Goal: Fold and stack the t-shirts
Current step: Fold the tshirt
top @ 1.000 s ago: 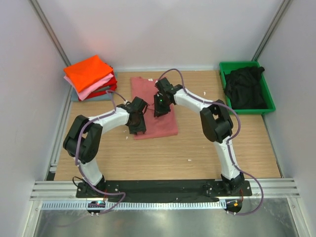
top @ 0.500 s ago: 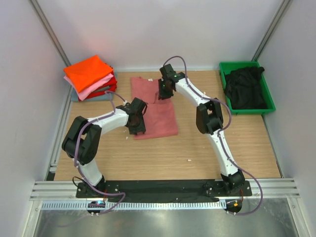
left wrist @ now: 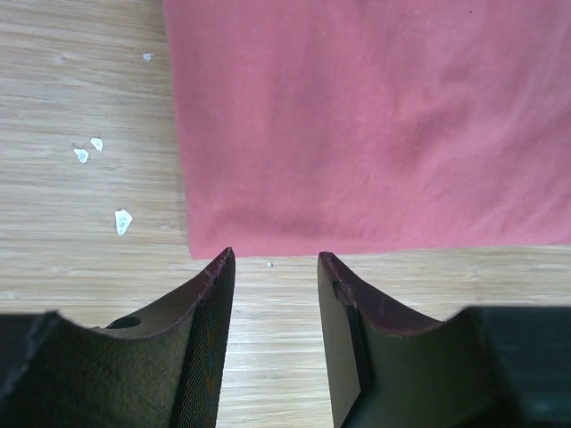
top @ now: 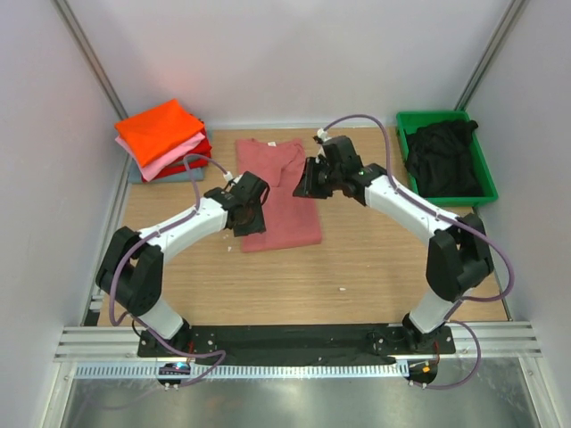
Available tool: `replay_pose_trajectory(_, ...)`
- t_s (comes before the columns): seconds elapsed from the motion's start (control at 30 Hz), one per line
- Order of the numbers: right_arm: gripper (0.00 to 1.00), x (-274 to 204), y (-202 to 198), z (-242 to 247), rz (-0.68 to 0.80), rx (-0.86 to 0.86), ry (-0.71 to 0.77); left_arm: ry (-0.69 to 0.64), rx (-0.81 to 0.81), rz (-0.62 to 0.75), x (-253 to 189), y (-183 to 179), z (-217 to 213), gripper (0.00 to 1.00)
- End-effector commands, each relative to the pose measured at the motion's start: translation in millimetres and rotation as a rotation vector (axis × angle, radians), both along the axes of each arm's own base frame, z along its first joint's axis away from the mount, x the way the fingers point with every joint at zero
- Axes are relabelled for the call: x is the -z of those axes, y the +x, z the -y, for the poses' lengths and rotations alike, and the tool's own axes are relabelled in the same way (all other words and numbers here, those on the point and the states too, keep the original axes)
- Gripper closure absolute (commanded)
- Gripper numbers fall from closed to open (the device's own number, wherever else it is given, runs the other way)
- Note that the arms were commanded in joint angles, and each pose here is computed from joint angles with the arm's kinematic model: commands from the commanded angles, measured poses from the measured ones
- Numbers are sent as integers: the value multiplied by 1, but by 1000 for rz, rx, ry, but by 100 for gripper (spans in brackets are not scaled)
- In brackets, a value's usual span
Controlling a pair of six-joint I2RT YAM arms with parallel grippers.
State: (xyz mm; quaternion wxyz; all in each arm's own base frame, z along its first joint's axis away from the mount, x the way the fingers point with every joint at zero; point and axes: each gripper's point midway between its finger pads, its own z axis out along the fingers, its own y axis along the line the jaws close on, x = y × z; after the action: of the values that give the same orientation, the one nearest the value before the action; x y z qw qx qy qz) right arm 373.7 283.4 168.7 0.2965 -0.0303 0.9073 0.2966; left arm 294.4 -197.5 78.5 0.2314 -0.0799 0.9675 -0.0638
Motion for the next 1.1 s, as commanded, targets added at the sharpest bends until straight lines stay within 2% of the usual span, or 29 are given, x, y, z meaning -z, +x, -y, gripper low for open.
replay_pose_trajectory(0.0,73,36,-21,-12,-72,-36,93,-8,-16,27,-10,5,2,57)
replay_pose_trajectory(0.13,74,85,-43,5,-189,-38,70,-21,-13,24,0,7,6,57)
replay_pose_trajectory(0.33,75,134,-61,33,-268,5,-3,-8,-12,-19,31,2,6,58)
replay_pose_trajectory(0.57,75,167,-86,52,-319,23,-41,30,-29,-99,76,-21,-8,60)
replay_pose_trajectory(0.7,76,164,-95,59,-307,37,-48,45,-33,-136,96,-39,-19,62)
replay_pose_trajectory(0.83,76,165,-119,75,-318,72,-63,62,-18,-152,103,-61,-24,62)
replay_pose_trajectory(1.0,76,142,-138,82,-289,106,-70,54,19,-147,87,-90,-20,62)
replay_pose_trajectory(1.07,70,119,-134,85,-228,113,-75,47,47,-125,73,-96,-13,60)
